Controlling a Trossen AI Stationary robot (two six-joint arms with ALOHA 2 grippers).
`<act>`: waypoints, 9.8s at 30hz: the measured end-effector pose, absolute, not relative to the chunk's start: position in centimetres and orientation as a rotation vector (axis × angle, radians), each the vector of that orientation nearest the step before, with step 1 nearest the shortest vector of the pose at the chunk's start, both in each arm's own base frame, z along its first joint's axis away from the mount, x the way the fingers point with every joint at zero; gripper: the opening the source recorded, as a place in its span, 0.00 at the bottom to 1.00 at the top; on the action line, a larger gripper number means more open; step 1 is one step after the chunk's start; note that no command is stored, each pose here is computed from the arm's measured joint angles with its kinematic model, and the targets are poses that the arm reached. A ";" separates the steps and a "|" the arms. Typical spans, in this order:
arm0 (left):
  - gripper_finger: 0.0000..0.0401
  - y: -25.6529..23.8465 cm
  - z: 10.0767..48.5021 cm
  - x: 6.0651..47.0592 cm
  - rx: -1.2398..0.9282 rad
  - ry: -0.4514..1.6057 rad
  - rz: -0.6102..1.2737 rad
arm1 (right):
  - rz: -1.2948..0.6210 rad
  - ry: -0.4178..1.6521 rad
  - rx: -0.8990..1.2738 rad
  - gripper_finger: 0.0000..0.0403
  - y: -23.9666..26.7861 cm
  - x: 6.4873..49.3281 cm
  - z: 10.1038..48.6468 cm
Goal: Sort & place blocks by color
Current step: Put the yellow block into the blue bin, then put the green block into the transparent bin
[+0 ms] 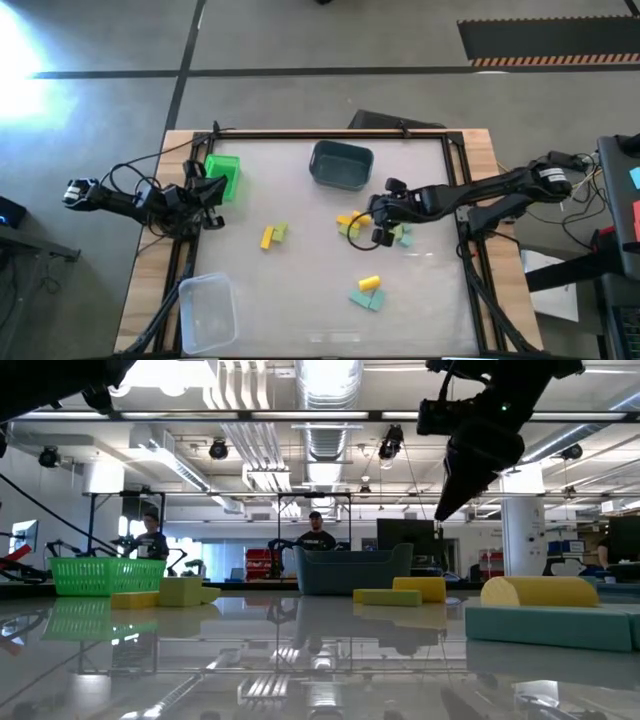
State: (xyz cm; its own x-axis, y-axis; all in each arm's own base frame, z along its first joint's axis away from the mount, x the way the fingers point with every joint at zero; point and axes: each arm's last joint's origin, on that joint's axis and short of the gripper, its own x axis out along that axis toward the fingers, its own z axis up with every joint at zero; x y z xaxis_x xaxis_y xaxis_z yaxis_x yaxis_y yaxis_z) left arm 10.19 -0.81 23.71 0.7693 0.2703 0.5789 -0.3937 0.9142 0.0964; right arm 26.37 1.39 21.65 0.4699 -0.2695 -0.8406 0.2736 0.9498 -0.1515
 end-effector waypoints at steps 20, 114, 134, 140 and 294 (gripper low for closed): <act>0.03 -0.8 23.8 10.1 0.219 -0.597 0.365 | -0.383 1.200 -0.009 0.64 0.5 29.5 14.6; 0.03 -0.8 23.6 10.2 0.223 -0.584 0.362 | -0.391 1.209 -0.029 0.40 -18.2 38.4 17.3; 0.02 -1.0 23.9 12.6 0.057 -0.470 0.400 | -0.247 0.886 -0.017 0.14 -3.8 34.4 26.5; 0.02 -1.4 24.8 15.4 -0.038 -0.355 0.402 | -0.137 0.724 -0.080 0.07 1.8 31.8 25.9; 0.29 -24.5 26.7 16.7 -0.208 1.577 0.046 | -0.065 0.546 -0.259 0.02 3.8 24.8 25.7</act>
State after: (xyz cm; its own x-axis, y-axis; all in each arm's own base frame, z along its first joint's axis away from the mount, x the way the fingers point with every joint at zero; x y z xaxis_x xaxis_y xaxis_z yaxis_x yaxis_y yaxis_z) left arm 16.70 -24.49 26.72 -0.0035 -0.1036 -0.9946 -0.1610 0.9817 -0.1017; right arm 24.75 3.80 25.68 0.8535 -0.1295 -0.5047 -0.0074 0.9655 -0.2602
